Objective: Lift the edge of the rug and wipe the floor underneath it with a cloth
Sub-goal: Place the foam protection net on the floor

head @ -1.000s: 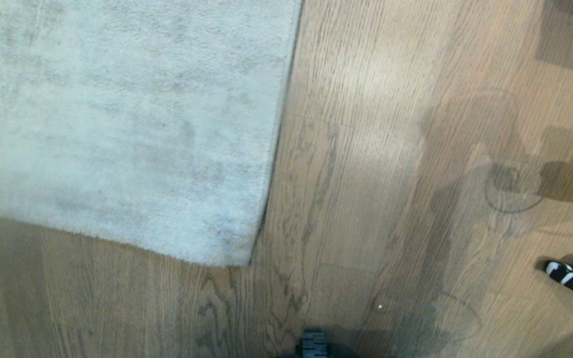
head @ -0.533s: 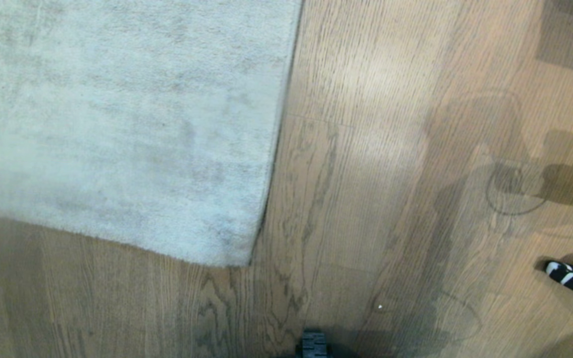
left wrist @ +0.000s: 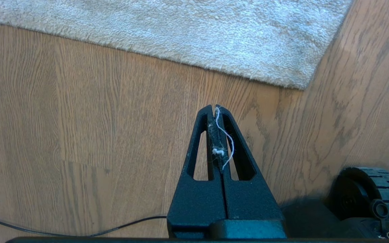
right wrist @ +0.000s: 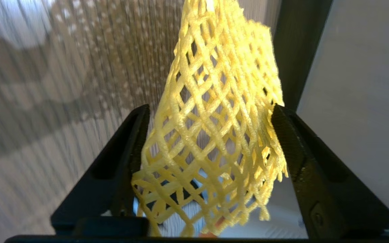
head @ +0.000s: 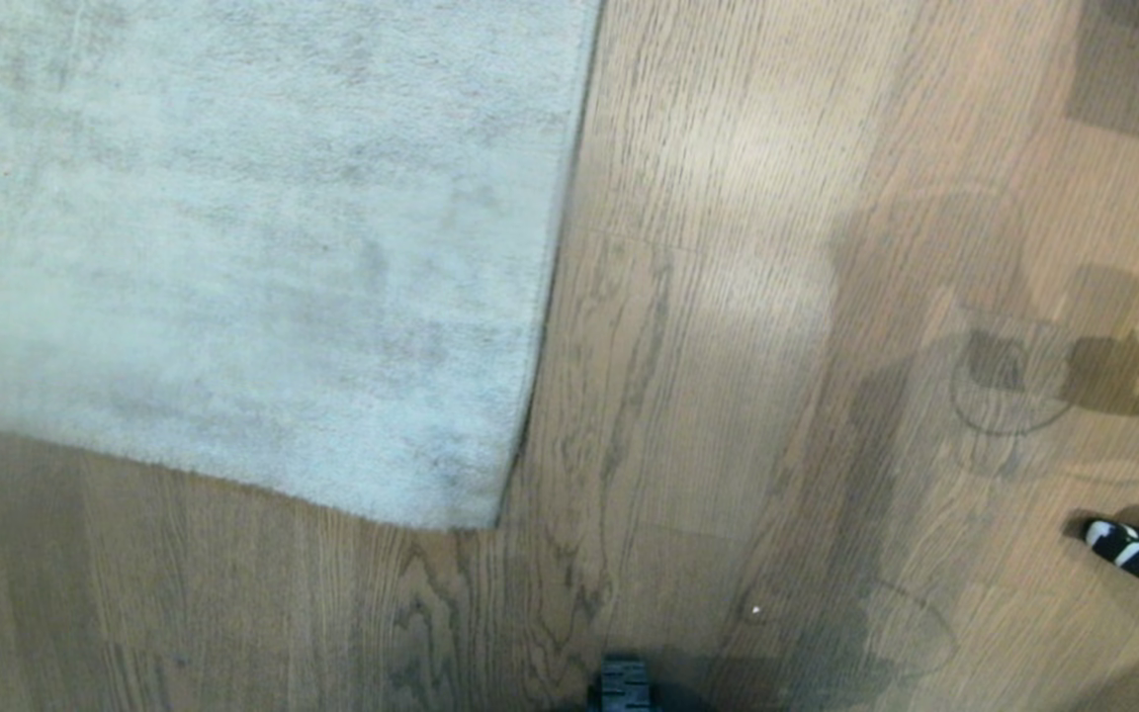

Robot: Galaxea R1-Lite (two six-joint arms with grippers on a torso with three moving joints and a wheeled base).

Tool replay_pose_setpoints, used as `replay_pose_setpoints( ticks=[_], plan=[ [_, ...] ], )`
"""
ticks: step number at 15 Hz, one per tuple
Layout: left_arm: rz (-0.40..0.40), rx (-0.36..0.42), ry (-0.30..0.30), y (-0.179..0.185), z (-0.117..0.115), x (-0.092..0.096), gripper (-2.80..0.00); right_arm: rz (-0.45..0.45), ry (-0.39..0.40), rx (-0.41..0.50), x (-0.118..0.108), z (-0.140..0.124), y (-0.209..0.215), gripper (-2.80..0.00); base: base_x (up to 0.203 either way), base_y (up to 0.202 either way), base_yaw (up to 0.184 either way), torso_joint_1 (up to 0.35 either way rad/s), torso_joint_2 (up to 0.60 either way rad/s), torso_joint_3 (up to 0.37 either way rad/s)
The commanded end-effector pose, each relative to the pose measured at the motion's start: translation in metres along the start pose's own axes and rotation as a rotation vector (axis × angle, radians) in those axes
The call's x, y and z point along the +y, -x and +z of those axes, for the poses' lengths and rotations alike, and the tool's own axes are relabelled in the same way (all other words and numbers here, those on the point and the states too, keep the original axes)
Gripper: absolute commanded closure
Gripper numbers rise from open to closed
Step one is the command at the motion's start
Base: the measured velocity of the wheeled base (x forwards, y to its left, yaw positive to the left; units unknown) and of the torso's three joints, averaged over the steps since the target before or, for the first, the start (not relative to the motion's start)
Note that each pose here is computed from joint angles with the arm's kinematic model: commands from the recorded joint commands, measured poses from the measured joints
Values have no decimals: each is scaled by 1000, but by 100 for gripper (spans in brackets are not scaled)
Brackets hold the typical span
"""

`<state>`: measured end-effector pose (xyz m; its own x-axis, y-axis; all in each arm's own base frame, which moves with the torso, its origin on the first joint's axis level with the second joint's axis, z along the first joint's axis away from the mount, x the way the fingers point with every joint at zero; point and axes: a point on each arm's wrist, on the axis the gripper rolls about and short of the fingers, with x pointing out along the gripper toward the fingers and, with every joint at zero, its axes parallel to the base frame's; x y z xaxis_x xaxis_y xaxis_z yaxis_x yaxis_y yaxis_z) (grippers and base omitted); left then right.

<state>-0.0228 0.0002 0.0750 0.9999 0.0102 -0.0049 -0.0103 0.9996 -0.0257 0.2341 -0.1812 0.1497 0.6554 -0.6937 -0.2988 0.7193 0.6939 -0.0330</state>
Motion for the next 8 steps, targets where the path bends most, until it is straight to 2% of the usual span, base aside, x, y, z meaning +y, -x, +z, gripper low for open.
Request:
replay_pose_setpoints(
  ticks=[1,5,7,8],
  plan=[
    [1,0,0,0,0,0,0,0,-1,-9,-3,-2,20,-280,0,0,0,0,0,0],
    [1,0,0,0,0,0,0,4,3,-24,-8,-4,48,-280,0,0,0,0,0,0],
    [1,0,0,0,0,0,0,40,54,-55,-8,0,57,-280,0,0,0,0,0,0],
    [1,0,0,0,0,0,0,78,79,-20,-8,-11,61,-280,0,0,0,0,0,0]
  ],
)
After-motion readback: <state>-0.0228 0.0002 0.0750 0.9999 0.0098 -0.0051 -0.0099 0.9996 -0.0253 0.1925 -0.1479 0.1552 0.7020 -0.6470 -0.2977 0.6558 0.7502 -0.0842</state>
